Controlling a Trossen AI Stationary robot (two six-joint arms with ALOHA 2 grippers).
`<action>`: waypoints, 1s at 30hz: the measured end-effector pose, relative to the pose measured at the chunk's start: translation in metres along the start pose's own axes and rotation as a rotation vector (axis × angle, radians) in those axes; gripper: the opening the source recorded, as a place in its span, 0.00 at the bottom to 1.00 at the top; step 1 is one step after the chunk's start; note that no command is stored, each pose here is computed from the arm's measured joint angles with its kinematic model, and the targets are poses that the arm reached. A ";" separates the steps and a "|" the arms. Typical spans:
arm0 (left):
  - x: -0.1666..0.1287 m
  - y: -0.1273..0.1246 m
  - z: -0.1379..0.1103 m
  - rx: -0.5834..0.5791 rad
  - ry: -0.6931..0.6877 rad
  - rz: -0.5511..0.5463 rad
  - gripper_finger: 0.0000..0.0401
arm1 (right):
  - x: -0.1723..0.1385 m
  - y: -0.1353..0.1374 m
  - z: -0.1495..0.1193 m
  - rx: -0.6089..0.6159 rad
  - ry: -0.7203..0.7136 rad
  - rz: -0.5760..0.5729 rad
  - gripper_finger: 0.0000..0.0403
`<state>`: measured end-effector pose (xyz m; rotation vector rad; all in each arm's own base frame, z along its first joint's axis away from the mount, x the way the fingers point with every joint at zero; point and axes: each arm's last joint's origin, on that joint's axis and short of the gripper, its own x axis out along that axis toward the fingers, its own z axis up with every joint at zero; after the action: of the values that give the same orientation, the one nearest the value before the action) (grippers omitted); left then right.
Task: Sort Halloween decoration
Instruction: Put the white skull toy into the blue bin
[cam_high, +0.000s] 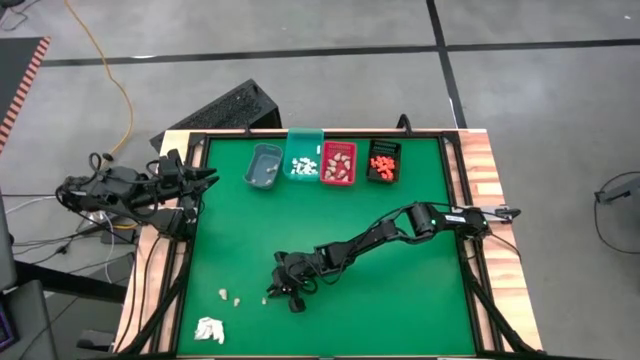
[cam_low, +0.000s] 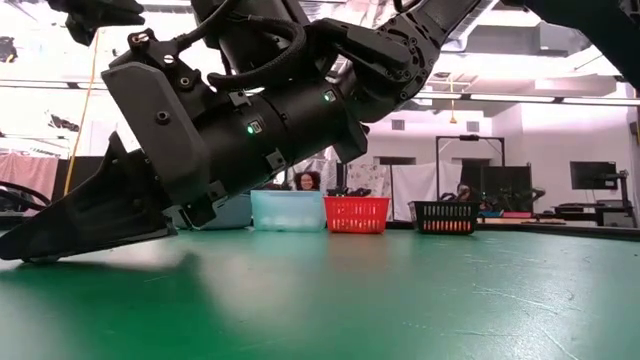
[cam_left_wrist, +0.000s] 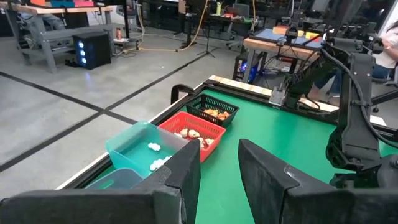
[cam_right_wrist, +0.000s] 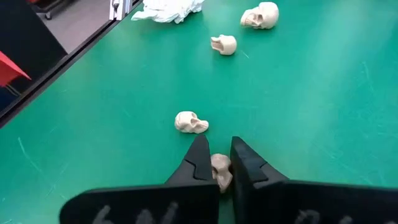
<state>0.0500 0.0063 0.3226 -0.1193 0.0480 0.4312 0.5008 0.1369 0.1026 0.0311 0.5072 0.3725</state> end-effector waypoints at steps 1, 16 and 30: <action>0.000 0.000 0.000 0.000 0.000 0.000 0.25 | -0.001 0.000 0.001 0.001 -0.001 -0.006 0.04; 0.000 0.000 0.000 -0.009 0.000 0.000 0.25 | -0.033 -0.055 0.067 0.045 -0.111 -0.115 0.04; 0.000 0.000 0.000 -0.018 -0.003 0.000 0.25 | -0.100 -0.174 0.134 -0.110 -0.111 -0.420 0.05</action>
<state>0.0500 0.0063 0.3229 -0.1361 0.0417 0.4315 0.5434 -0.0522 0.2459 -0.1587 0.3702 -0.0134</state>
